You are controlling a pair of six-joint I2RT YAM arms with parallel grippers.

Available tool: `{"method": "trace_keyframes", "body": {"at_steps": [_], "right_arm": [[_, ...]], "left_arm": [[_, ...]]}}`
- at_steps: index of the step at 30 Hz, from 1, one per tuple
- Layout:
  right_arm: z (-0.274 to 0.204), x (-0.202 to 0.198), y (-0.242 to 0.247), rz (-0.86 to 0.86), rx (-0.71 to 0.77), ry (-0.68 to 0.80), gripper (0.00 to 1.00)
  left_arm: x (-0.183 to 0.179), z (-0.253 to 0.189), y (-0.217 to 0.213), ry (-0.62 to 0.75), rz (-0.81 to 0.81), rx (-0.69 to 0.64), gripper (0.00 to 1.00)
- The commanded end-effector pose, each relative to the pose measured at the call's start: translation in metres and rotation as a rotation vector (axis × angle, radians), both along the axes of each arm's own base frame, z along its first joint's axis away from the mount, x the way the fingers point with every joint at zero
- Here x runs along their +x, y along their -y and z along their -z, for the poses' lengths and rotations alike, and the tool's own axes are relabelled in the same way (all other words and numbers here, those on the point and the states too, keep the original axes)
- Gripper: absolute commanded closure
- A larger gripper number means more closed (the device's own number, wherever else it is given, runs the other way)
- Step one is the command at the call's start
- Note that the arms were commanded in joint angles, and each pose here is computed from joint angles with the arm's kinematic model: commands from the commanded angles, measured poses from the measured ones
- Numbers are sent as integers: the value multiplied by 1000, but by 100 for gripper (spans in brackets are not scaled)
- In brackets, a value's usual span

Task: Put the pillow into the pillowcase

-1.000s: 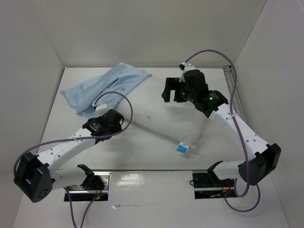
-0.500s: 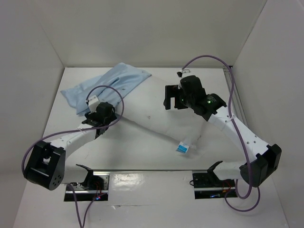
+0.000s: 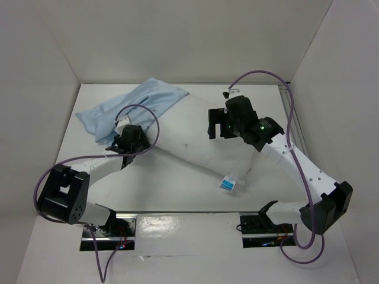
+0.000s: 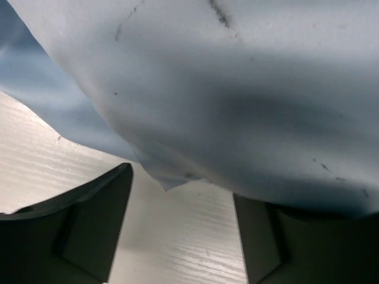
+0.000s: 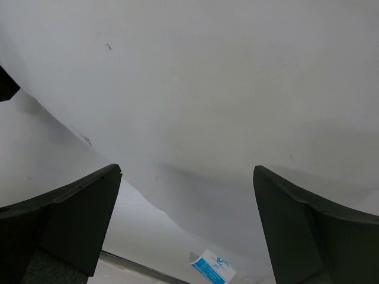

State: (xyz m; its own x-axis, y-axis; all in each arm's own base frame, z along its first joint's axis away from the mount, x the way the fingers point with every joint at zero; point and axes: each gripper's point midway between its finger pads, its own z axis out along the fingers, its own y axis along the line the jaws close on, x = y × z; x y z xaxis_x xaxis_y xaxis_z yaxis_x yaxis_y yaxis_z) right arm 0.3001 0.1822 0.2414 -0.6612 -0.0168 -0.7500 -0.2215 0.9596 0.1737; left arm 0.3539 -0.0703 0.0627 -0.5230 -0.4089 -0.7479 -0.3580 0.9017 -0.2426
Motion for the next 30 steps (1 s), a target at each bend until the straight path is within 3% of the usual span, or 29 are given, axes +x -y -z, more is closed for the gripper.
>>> {"method": "trace_keyframes", "body": {"at_steps": [1,4,7,11,12,13,18,19,20,22,23,25,26,27,29,30], "right_arm": [[-11,-6,7,12,-3,23,0],[-8,-7,5,2,2,18,0],[-9,-8,-1,-36,11,19,0],[13,-15,-9,-127,-43,-52,0],[18,-16,-14,-159,-42,-71,0],[36,-18,-21,-182,-52,-106,0],[82,2,-47,-172,-52,-137,0],[95,12,-54,-163,-44,-139,10],[95,20,-58,-146,-35,-126,40],[91,42,-57,-94,-26,-98,87],[76,62,-59,-68,-12,-59,100],[44,90,-49,-9,-39,35,100],[25,103,-39,18,-26,72,100],[-22,120,-39,32,21,167,100],[-63,134,-29,58,36,242,100],[-81,135,-26,65,32,275,100]], "left_arm": [[16,-10,-1,60,0,-11,23],[22,1,-17,31,-61,-23,37],[30,-6,-16,41,-60,-36,45],[31,-15,-14,47,-45,-38,77],[29,-16,-11,42,-23,-44,96],[34,-23,-8,52,-7,-45,100],[30,-42,14,39,111,-91,100],[30,-48,26,38,161,-111,100],[30,-54,31,46,182,-129,100],[28,-63,53,46,270,-167,100],[33,-81,65,74,309,-193,100],[35,-87,95,45,417,-223,100],[52,-122,112,106,462,-237,100],[59,-137,125,121,503,-243,100],[70,-152,160,107,602,-247,100],[80,-202,177,181,647,-271,100]]}}
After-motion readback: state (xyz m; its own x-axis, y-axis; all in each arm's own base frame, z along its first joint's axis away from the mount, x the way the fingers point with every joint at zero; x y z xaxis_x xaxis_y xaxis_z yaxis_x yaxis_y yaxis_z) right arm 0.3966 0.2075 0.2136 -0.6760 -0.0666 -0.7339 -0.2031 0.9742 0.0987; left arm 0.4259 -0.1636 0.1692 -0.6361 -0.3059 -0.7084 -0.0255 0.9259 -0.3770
